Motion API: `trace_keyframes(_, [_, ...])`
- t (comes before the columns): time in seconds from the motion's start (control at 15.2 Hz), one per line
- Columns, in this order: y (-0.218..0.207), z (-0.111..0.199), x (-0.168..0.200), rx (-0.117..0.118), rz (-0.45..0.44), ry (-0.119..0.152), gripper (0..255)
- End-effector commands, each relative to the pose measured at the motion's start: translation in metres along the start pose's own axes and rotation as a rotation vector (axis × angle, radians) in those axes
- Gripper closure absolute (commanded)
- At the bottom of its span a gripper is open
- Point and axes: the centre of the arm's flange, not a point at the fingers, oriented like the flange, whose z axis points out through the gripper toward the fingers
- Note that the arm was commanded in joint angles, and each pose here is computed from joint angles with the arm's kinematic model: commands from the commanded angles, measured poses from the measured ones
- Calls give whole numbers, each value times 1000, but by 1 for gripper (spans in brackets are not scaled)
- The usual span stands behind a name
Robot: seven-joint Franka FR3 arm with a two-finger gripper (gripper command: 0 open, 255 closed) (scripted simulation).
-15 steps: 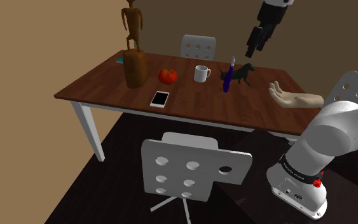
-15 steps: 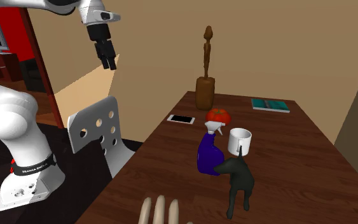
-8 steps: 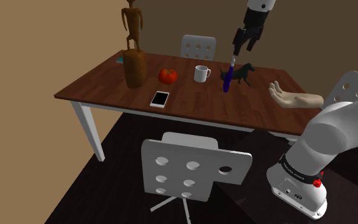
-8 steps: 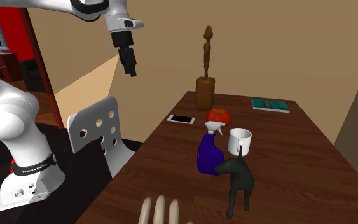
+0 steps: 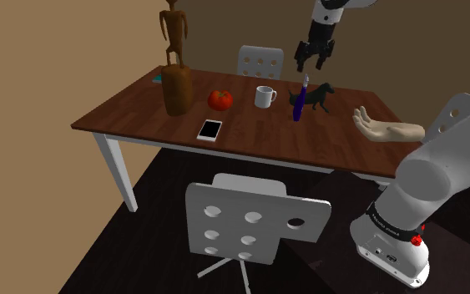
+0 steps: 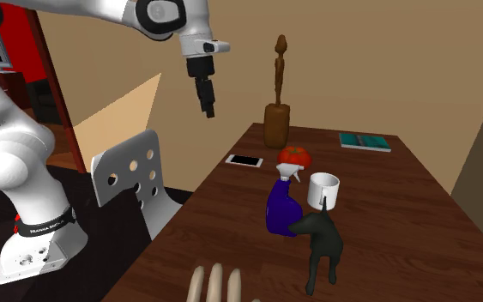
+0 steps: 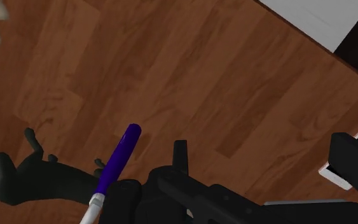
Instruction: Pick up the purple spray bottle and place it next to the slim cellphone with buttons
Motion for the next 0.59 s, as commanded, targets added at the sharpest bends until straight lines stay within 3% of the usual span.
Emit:
trace_keyframes(0.0, [14,11,22,1,50,-6,0])
trace_keyframes(0.53, [80,56,95,6,243,-29,0])
